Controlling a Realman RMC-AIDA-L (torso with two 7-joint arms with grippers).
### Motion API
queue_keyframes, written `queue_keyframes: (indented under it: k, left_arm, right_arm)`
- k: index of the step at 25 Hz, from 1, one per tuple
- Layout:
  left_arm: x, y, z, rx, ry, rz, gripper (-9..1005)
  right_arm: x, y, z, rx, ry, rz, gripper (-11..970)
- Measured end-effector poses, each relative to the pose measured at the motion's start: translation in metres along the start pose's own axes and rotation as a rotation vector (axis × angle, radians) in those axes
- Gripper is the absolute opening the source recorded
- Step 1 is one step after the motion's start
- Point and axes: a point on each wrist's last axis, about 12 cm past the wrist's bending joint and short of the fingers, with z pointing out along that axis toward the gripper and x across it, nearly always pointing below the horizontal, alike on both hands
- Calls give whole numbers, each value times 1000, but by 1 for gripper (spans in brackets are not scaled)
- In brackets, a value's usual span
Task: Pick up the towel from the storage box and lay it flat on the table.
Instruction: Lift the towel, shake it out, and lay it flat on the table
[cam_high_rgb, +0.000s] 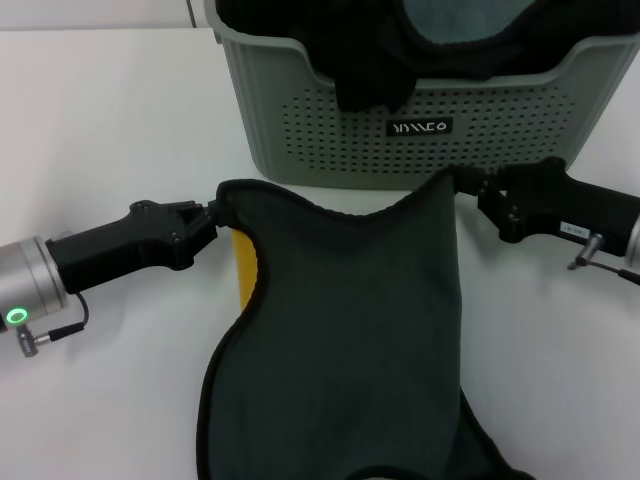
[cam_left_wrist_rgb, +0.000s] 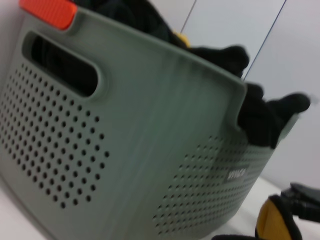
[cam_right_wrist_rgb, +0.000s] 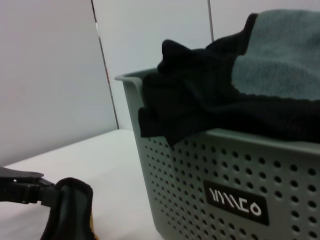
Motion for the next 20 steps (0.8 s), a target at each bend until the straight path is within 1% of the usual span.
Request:
queue_keyframes:
  k: [4, 7, 10, 12, 17, 20]
  left_arm:
    - [-5, 4, 3, 4, 78, 32, 14]
    - [-10, 6, 1, 22, 168, 41, 14]
    - [-18, 9, -1, 18, 233, 48, 14]
    - [-24, 12, -3, -1, 264, 66, 14]
    - [-44, 22, -4, -90, 352, 117, 14]
    - [-55, 25, -1, -117, 377, 168, 14]
  right_arm:
    - [-2, -1, 8, -1, 18, -6, -1]
    - [-1, -1, 7, 0, 21, 11, -1]
    - [1, -2, 5, 2, 24, 19, 0]
    - [1, -1, 5, 0, 26, 30, 0]
    - [0, 0, 10, -7, 40, 54, 1]
    - [-1, 0, 17, -1, 58, 57, 2]
